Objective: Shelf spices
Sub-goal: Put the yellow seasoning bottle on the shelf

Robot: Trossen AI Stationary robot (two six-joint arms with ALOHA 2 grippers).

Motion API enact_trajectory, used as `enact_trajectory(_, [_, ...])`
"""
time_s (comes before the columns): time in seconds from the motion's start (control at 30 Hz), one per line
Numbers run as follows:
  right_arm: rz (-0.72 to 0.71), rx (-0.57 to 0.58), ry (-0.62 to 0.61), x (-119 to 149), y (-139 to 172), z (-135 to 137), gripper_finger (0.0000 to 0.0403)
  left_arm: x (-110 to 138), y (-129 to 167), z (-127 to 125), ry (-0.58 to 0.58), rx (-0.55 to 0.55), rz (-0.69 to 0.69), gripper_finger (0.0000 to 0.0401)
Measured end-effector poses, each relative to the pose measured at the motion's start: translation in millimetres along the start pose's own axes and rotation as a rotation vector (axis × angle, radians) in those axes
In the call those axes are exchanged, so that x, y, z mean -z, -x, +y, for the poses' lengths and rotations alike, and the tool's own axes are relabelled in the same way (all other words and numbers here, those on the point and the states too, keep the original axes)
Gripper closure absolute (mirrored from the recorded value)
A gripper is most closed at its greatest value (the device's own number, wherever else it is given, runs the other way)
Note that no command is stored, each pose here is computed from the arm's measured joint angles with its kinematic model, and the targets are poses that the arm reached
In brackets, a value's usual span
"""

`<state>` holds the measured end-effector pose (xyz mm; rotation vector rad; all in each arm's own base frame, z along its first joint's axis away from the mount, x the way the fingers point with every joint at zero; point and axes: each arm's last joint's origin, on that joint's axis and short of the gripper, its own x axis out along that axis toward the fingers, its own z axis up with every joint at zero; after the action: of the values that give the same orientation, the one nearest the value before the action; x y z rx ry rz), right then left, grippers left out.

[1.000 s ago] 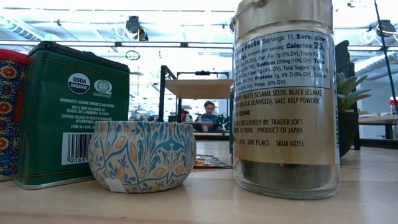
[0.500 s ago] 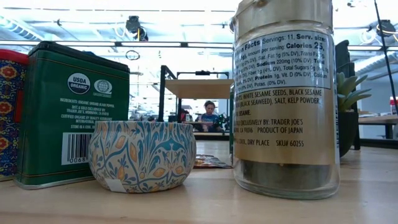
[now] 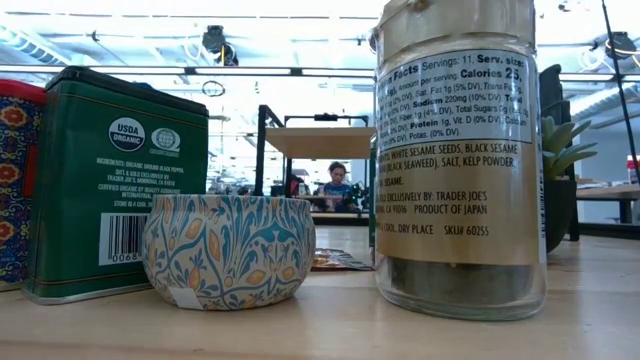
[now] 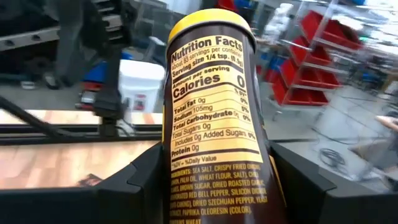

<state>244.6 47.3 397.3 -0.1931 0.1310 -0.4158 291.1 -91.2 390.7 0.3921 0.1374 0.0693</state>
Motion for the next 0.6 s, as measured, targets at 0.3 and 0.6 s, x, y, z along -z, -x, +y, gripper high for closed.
enact_trajectory(0.3, [0.023, 0.182, -0.025, -2, 15, -5, 0.0196, 8, 0, 0, -0.019, -0.045, 0.091, 0.0072])
enact_trajectory(0.6, [0.121, 0.333, -0.039, 15, 14, 5, 0.0198, 29, -3, -4, -0.057, -0.075, 0.184, 0.0072])
